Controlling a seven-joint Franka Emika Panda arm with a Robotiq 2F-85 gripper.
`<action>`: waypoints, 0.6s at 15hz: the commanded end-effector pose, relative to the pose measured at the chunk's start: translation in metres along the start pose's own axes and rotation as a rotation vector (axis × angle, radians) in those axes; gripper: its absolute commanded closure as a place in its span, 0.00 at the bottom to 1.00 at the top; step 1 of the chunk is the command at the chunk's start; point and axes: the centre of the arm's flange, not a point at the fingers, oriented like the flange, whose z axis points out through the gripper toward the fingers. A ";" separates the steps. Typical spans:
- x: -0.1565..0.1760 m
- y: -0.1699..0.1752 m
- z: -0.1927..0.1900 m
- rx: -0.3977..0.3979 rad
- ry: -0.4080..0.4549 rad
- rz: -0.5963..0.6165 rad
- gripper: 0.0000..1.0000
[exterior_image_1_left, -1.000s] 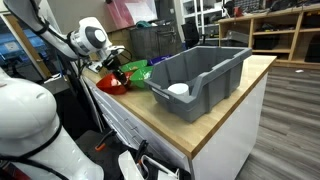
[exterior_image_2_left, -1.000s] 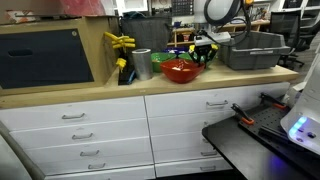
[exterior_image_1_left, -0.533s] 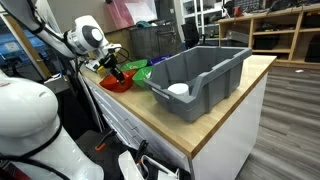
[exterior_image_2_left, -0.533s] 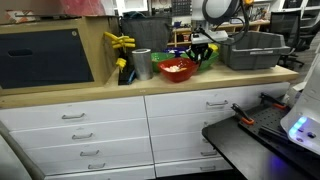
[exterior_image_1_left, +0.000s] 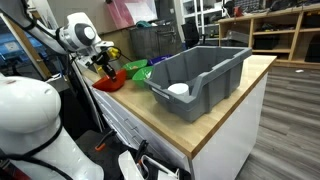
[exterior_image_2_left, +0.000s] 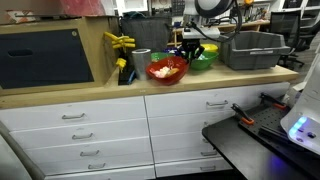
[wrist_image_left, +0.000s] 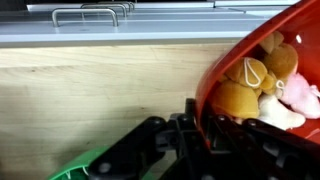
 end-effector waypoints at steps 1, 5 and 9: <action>0.014 -0.017 -0.036 0.058 0.033 -0.007 0.97; 0.028 -0.010 -0.060 0.071 0.072 0.011 0.97; 0.035 -0.001 -0.073 0.076 0.086 0.028 0.97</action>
